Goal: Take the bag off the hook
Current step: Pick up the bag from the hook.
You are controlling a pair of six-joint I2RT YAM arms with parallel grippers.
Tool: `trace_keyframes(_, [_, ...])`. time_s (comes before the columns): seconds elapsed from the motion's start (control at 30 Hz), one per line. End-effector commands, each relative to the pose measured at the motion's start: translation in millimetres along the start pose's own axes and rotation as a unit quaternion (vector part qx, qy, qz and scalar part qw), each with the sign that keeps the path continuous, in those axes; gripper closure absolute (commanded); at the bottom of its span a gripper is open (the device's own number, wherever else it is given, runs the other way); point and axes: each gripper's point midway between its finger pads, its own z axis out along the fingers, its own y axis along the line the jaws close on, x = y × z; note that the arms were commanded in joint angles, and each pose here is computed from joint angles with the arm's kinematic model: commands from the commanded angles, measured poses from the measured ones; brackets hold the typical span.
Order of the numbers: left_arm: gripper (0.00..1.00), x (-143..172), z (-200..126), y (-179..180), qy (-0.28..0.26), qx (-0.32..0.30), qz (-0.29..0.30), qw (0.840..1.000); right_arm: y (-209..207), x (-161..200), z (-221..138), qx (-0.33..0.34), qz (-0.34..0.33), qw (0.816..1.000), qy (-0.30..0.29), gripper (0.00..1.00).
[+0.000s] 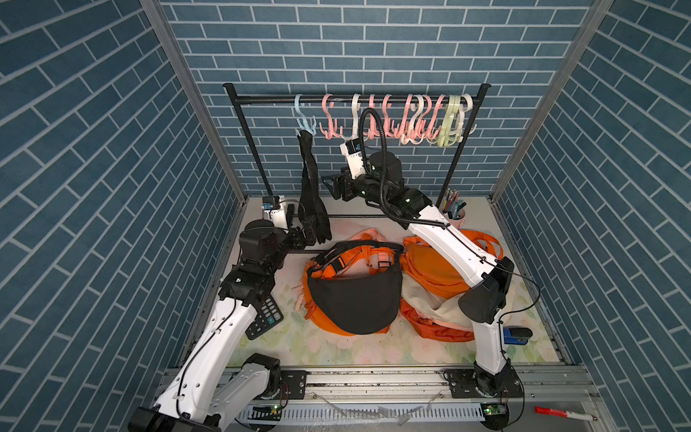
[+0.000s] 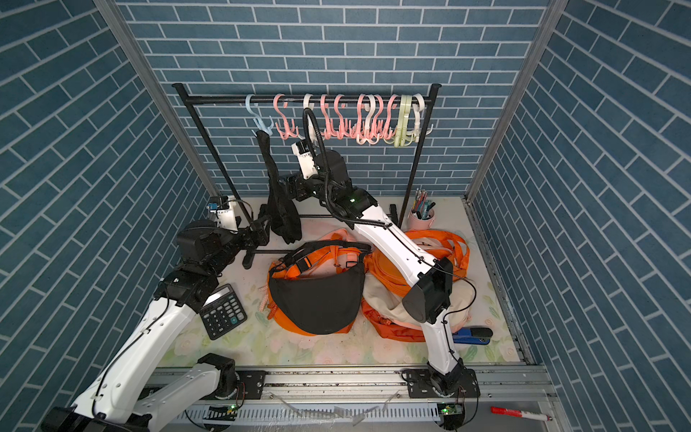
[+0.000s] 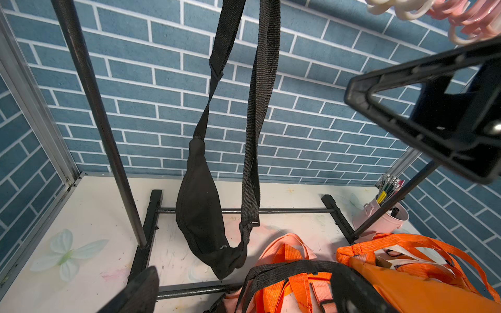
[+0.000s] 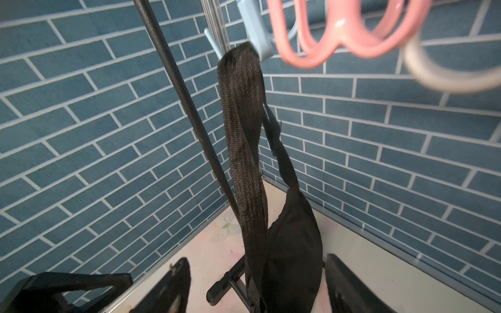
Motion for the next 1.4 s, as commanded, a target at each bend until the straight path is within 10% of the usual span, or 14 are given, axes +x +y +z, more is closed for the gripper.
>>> trace_keyframes(0.0, [0.01,-6,-5,2,-0.016,-0.004,0.004,1.0,11,11,21,-0.019,0.001,1.0,0.001,0.22])
trace_keyframes(0.57, [0.01,-3,-4,1,-0.013,0.0,0.003,1.0,-14,36,78,0.04,0.009,0.999,-0.019,0.27])
trace_keyframes(1.03, [0.01,-1,0,3,-0.008,-0.006,0.006,1.0,-51,30,59,0.135,-0.035,0.99,-0.018,0.33])
trace_keyframes(1.27, [0.01,3,6,4,0.0,-0.005,0.001,1.0,-76,26,42,0.175,-0.045,0.983,-0.015,0.93])
trace_keyframes(1.37, [0.01,6,9,4,0.004,-0.008,0.002,1.0,-81,22,35,0.179,-0.045,0.983,-0.019,1.0])
